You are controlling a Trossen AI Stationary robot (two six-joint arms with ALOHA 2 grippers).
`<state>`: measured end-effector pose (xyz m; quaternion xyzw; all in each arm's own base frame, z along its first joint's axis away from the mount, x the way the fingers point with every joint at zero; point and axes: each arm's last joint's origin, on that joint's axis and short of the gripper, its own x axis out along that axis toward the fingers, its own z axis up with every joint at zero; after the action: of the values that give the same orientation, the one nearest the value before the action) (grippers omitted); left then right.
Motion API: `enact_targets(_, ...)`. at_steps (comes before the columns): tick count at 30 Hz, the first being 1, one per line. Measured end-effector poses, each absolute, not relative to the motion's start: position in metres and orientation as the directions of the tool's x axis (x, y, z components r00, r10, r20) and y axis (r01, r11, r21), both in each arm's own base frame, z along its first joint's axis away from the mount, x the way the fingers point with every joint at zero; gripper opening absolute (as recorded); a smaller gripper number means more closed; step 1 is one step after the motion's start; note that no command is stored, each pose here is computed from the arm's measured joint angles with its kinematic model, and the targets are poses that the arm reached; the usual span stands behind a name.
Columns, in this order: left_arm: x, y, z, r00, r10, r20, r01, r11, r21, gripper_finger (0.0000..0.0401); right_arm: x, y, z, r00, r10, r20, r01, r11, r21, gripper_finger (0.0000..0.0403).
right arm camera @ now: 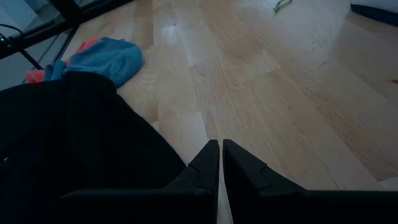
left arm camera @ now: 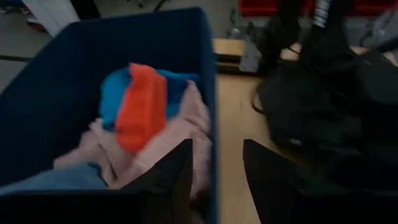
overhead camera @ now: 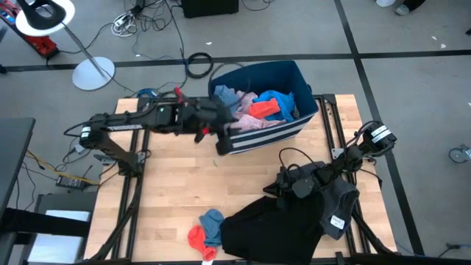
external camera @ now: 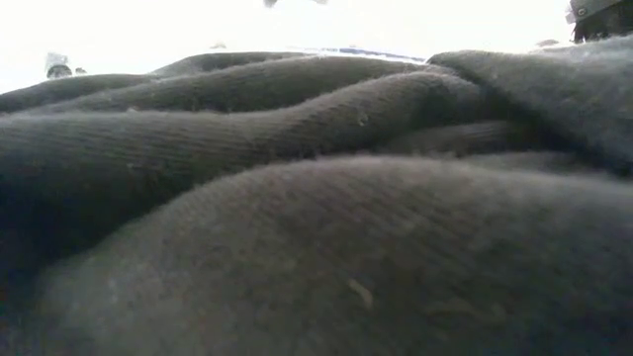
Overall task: Sort clothes
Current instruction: Put the gray sock in the blue laundry bin organizer
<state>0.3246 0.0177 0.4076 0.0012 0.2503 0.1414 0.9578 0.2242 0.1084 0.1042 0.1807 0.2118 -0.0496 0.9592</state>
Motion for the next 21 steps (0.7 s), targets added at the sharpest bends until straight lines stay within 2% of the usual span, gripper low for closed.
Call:
enact_targets(7, 0.315, -0.032, 0.398, 0.821, 0.222, -0.527, -0.206, 0.974, 0.089, 0.0147, 0.224, 0.108, 0.104, 0.906, -0.019, -0.424, 0.172, 0.930, 0.326, 0.0024)
enact_targets(13, 0.300, -0.067, 0.361, 0.789, 0.199, -0.581, -0.210, 0.977, 0.050, 0.0147, 0.224, 0.108, 0.104, 0.906, -0.018, -0.423, 0.172, 0.929, 0.328, 0.0024)
enact_targets(19, 0.282, -0.101, 0.320, 0.800, 0.115, -0.589, -0.198, 0.977, -0.078, 0.0147, 0.224, 0.109, 0.104, 0.906, -0.017, -0.422, 0.170, 0.929, 0.328, 0.0024)
enact_targets(21, 0.275, -0.111, 0.302, 0.772, 0.097, -0.629, -0.206, 0.973, -0.102, 0.0147, 0.224, 0.109, 0.104, 0.906, -0.017, -0.422, 0.171, 0.928, 0.330, 0.0024)
